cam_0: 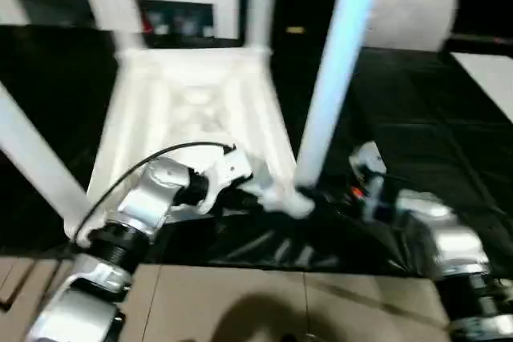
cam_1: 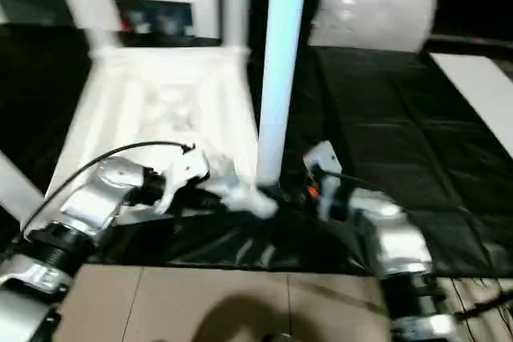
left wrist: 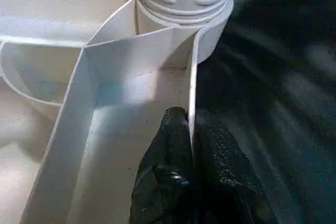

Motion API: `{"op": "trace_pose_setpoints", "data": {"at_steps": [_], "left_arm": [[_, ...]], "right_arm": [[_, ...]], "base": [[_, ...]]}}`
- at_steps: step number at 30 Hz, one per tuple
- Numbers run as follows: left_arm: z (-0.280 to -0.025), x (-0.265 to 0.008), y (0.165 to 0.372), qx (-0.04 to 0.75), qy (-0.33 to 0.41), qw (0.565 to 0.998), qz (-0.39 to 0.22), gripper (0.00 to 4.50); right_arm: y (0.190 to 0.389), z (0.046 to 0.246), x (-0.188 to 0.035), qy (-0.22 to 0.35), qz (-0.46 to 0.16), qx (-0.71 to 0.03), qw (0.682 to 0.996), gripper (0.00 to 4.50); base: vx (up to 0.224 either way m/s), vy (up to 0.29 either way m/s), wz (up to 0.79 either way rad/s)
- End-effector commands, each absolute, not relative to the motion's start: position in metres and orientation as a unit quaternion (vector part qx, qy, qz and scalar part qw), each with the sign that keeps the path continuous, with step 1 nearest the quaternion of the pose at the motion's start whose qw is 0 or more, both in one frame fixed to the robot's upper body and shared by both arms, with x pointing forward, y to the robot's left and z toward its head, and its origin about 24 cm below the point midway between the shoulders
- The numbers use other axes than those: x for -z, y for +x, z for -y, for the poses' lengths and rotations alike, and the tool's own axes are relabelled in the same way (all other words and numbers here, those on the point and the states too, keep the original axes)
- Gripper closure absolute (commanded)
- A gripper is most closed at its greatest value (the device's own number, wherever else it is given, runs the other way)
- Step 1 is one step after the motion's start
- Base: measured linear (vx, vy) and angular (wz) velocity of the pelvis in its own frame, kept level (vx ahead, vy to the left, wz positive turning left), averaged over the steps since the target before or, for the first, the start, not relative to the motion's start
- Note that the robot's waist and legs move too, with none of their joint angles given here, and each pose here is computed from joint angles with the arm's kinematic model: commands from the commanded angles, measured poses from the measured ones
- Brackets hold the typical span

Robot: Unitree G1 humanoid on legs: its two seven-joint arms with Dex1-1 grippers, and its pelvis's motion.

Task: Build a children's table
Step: Rotate leg to tighten

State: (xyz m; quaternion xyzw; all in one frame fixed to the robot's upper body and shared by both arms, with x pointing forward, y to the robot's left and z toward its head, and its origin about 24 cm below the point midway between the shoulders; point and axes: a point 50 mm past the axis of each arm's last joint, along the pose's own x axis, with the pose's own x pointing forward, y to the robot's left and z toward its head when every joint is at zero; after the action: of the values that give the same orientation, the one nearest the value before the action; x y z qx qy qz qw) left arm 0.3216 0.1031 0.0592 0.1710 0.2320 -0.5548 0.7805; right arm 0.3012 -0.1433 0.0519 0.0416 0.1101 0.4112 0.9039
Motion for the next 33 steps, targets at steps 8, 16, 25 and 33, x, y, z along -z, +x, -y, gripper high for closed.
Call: {"op": "trace_pose_setpoints", "data": {"at_steps": [8, 16, 25, 33], "left_arm": [[-0.033, -0.072, 0.318, 0.520, 0.144, 0.826, -0.164, 4.50], [-0.036, -0.066, 0.316, 0.513, 0.166, 0.825, -0.168, 4.50], [-0.064, -0.061, 0.312, 0.565, 0.190, 0.785, -0.169, 4.50], [-0.096, -0.056, 0.300, 0.661, 0.214, 0.695, -0.187, 4.50]], "right_arm": [[0.316, 0.075, -0.044, 0.087, -0.127, -0.271, 0.950, 2.54], [0.319, 0.090, -0.047, 0.105, -0.100, -0.214, 0.966, 1.64], [0.306, 0.142, -0.058, 0.022, -0.042, -0.295, 0.954, 0.72], [0.300, 0.175, -0.081, -0.058, -0.033, -0.485, 0.872, 0.36]], "base": [[0.000, 0.000, 0.00], [0.000, 0.000, 0.00], [0.000, 0.000, 0.00], [0.000, 0.000, 0.00]]}}
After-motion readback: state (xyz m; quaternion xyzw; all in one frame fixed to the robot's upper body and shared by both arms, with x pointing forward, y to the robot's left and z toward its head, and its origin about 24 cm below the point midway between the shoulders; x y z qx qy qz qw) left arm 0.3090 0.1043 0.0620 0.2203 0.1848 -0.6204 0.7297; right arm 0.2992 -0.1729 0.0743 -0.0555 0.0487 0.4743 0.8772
